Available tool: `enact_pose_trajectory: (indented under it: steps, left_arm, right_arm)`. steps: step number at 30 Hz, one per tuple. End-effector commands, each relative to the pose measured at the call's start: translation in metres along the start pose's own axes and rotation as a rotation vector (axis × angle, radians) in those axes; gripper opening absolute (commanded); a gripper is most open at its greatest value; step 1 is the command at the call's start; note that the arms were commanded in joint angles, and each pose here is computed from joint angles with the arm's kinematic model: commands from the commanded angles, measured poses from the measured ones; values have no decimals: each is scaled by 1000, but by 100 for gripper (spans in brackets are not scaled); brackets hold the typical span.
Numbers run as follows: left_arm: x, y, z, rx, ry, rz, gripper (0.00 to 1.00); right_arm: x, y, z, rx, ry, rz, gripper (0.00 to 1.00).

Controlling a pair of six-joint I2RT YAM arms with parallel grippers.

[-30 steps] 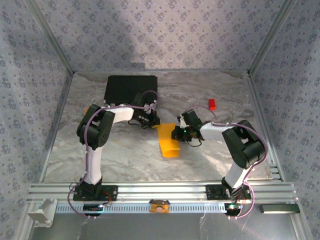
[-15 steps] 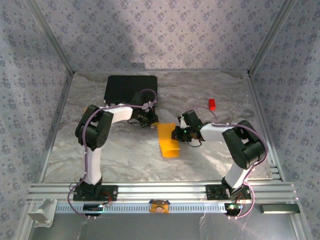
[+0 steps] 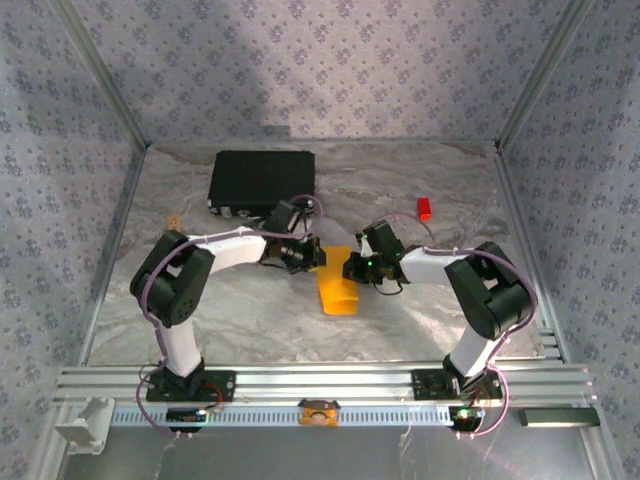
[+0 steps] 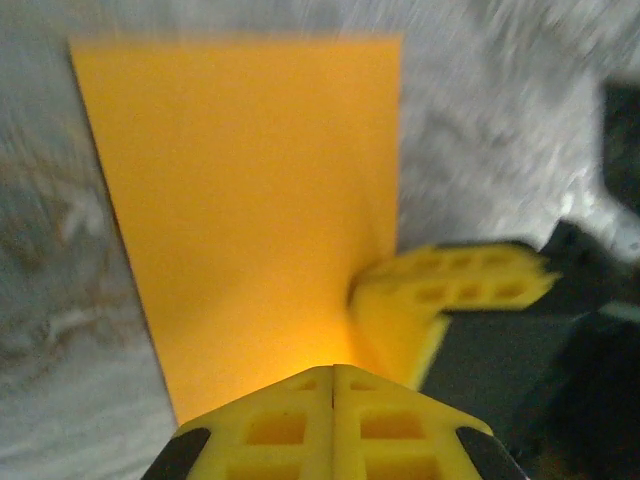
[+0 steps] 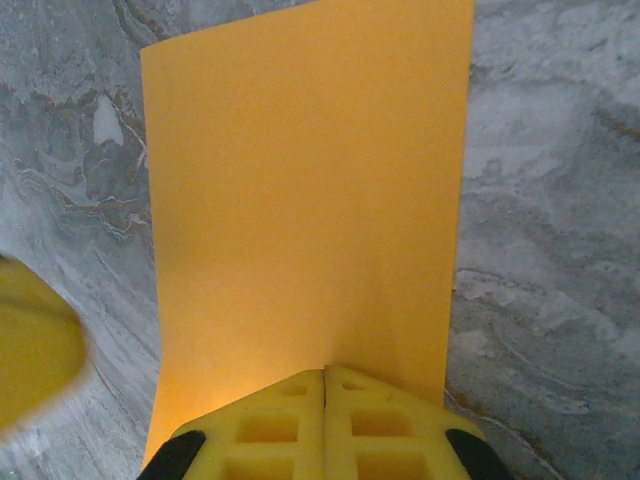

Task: Fold a paper plane with a square sheet of paper (pick it up from the middle)
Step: First fold the square sheet of paper in half at the center of the table.

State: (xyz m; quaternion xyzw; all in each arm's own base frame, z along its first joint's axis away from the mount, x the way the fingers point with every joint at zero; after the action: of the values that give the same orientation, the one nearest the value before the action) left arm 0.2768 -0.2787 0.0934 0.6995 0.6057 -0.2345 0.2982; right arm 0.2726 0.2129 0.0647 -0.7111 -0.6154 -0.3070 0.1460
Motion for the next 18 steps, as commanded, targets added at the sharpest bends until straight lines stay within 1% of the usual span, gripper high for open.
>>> enact_pose_trajectory:
  steps: [1,11,18]
  left_arm:
    - [-16,-8,-1,23,-101,2,4]
    - [-2,-19,12,60,-107,-16,6]
    - [19,-28,25,99,-52,-22,6]
  right_arm:
    - [-46,-26,3,66,-218,72,0]
    - [-48,-28,3,64,-222,70,0]
    - [-51,-31,6,71,-225,78,0]
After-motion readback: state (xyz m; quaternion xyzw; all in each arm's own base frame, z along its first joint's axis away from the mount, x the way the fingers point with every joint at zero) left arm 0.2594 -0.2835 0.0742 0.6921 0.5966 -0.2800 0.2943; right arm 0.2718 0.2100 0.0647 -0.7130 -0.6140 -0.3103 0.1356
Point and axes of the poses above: each hand's point on the last joint's axis, 136 mm out from that joint toward the fingers, its own z axis out along the fingers, its own x axis along the line the jaws close on, y = z × x, the point moved 6 cm from there along -z, back along the fingers, and after that the axes turned 8 degrees about z, right-handed, at the moved point
